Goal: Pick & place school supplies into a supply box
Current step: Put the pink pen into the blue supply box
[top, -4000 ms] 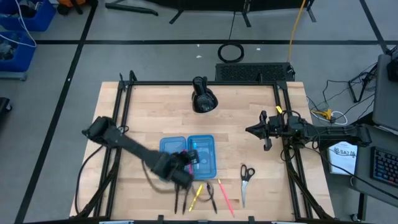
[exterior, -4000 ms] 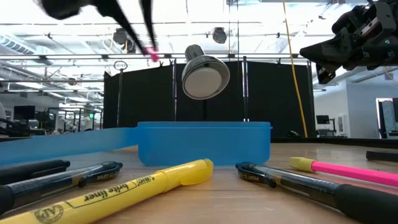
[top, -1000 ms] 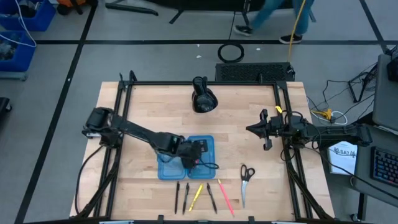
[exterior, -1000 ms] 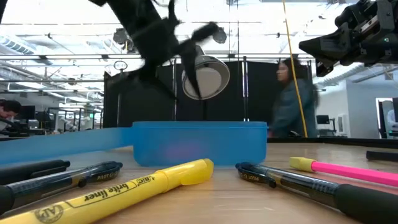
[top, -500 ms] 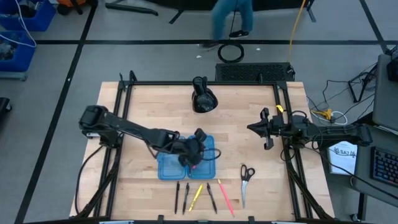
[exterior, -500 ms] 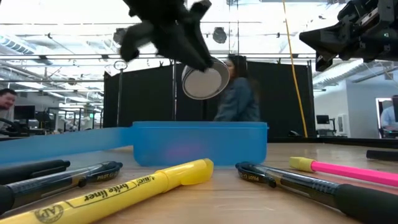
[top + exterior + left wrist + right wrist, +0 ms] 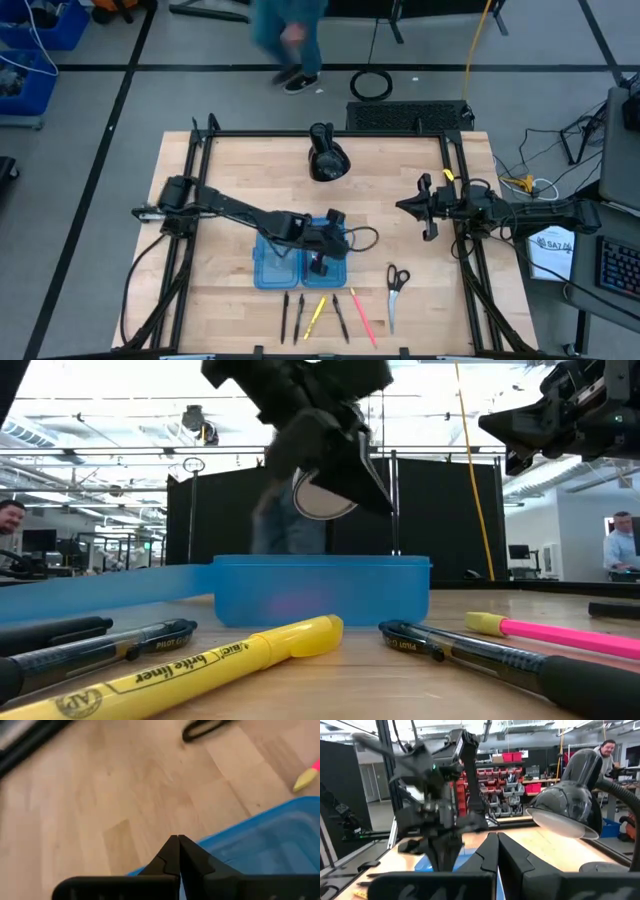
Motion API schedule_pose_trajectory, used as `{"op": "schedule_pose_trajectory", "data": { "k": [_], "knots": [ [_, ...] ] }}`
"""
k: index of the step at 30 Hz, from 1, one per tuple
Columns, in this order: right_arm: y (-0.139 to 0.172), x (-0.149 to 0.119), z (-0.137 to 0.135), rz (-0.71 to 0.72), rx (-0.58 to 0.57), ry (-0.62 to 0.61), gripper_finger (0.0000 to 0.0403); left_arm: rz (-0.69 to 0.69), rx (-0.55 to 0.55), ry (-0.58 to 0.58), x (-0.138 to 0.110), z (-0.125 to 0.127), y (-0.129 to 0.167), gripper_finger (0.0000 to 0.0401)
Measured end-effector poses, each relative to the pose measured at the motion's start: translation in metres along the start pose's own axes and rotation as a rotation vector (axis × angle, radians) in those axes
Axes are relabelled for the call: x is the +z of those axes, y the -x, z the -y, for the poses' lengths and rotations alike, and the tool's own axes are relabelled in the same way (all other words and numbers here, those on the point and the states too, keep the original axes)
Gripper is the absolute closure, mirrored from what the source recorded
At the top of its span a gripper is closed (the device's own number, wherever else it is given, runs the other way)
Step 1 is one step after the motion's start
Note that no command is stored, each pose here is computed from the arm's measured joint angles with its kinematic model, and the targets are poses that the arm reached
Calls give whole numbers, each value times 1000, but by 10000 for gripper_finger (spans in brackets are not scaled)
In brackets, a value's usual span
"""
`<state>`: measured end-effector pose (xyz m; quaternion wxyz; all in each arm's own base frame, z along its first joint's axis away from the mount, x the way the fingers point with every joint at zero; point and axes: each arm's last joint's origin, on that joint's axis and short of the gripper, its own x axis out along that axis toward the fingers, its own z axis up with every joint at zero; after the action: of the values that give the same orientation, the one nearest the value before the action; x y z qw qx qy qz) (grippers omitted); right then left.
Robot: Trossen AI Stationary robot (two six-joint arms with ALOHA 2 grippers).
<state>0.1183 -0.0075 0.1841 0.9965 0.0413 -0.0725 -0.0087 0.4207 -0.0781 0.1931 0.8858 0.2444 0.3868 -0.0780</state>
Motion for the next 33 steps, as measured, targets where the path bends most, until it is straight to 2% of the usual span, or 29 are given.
{"op": "schedule_pose_trajectory", "data": {
  "k": [5,13,23,33],
  "knots": [
    [0,0,0,2,2,-24,403,-170,-71,-42,1,3,-21,397],
    [0,-1,0,-6,3,-27,403,-273,-97,-16,-6,1,-20,398],
    [0,-1,0,-5,3,-27,403,-341,-111,102,-27,-21,-25,396],
    [0,-1,0,-5,2,-20,403,-350,-179,126,-31,-24,-24,398]
  ]
}}
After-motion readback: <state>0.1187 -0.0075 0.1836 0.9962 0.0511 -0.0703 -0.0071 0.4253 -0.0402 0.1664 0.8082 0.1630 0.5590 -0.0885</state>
